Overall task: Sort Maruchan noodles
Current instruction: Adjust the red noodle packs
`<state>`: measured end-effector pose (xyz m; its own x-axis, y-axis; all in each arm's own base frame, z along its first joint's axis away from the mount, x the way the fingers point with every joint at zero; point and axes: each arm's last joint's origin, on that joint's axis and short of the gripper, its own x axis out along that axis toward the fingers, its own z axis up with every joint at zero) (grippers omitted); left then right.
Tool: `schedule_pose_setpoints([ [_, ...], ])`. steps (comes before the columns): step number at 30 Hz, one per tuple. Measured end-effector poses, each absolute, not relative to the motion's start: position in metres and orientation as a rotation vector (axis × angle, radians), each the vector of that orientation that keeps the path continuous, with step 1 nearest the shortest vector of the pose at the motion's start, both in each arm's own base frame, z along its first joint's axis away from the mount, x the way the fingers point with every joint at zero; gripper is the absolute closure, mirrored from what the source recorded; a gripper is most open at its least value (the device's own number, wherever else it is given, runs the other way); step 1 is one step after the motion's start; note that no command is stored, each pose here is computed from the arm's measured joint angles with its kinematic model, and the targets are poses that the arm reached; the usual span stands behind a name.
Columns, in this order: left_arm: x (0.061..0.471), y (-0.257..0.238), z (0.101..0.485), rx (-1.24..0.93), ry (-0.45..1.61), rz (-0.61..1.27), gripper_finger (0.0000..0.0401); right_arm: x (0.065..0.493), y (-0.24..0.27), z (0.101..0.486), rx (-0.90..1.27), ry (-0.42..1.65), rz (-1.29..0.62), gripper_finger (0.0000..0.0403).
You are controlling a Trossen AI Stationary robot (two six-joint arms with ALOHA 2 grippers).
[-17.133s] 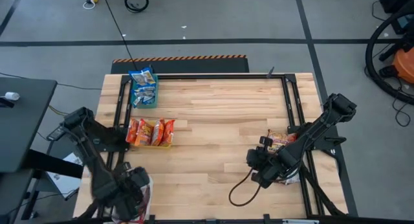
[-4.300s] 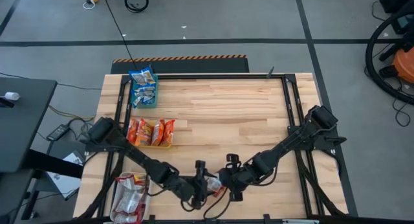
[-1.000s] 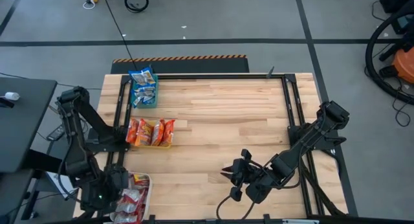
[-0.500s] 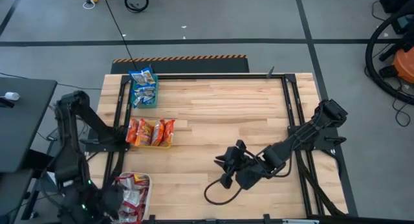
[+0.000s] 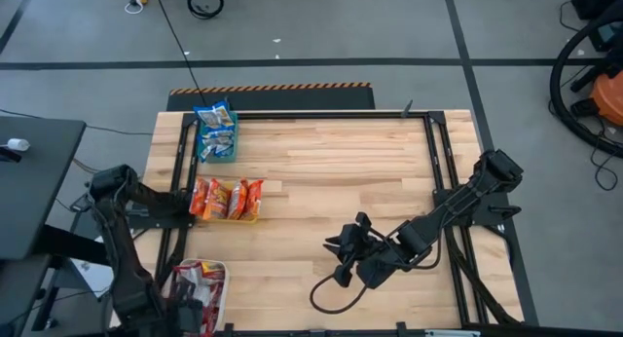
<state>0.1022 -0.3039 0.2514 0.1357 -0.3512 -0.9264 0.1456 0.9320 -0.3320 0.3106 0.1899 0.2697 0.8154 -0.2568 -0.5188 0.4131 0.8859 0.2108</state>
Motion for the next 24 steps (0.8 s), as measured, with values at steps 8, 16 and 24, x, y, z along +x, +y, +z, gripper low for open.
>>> schedule_pose_setpoints([
  [8, 0.097, -0.294, 0.243, 0.213, 1.378, -0.511, 0.026, 0.308, 0.195, 0.269, 0.347, 0.507, -0.352, 0.0332],
  [16, 0.093, -0.31, 0.223, 0.42, 1.3, -0.613, 0.026, 0.307, 0.195, 0.269, 0.336, 0.512, -0.351, 0.0332],
  [24, 0.094, -0.315, 0.215, 0.475, 1.29, -0.652, 0.0272, 0.307, 0.194, 0.269, 0.317, 0.516, -0.349, 0.0332],
])
